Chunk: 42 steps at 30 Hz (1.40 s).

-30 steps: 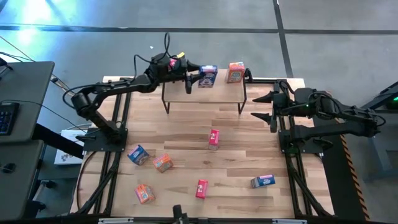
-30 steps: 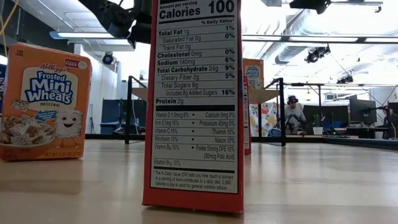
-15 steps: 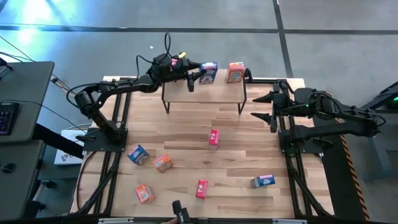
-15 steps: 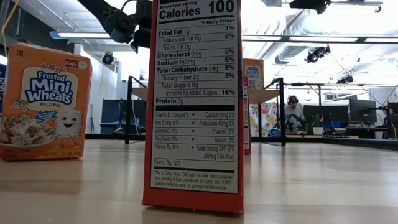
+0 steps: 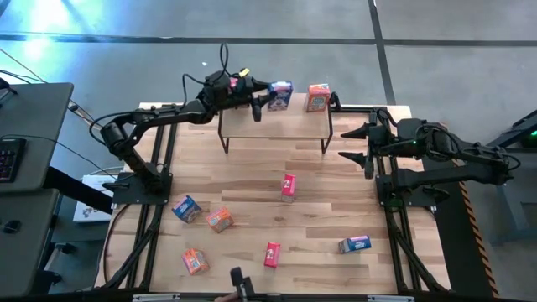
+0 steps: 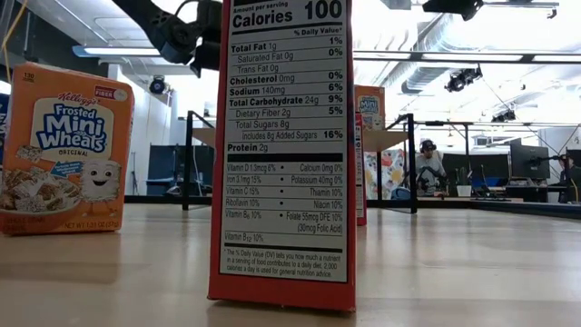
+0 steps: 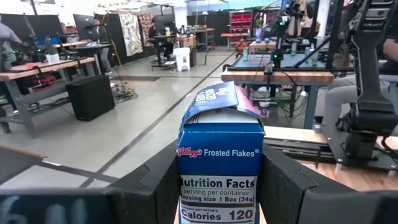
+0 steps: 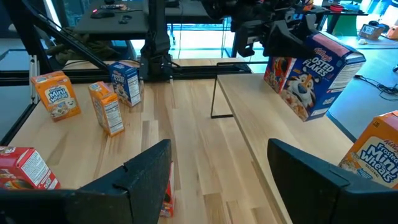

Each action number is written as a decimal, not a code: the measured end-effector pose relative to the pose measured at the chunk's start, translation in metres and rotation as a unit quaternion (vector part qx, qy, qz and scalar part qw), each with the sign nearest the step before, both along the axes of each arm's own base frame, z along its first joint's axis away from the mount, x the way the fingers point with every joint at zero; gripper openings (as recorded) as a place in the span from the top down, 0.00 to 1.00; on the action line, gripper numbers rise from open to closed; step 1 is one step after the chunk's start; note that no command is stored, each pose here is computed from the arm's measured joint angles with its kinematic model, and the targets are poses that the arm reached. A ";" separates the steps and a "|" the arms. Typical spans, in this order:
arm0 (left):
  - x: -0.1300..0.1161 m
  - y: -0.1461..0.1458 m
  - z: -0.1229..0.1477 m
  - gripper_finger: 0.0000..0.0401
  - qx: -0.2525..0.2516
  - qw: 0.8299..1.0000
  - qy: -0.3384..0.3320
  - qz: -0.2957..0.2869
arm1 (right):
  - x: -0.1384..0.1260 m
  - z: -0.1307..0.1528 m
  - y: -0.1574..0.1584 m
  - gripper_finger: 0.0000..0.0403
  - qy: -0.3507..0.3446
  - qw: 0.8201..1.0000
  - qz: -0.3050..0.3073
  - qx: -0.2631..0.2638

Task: Stack cereal on shelf
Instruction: Put the top blue cereal box on the shelf

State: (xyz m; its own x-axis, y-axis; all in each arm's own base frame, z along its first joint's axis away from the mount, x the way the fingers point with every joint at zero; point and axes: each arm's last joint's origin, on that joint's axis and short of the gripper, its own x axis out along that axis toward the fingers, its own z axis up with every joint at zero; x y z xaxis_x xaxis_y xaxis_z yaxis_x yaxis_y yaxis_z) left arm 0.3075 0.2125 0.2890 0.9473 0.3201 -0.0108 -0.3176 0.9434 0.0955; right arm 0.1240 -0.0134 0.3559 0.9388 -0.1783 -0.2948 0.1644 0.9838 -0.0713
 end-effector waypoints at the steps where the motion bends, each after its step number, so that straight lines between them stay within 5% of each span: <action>1: 0.000 0.000 0.000 0.59 0.000 1.000 0.000 0.001 | 0.000 0.000 0.000 0.36 0.000 1.000 0.000 0.000; 42: 0.007 -0.012 -0.005 0.59 -0.004 0.999 0.036 0.035 | 0.000 0.000 0.000 0.36 0.000 1.000 0.000 0.000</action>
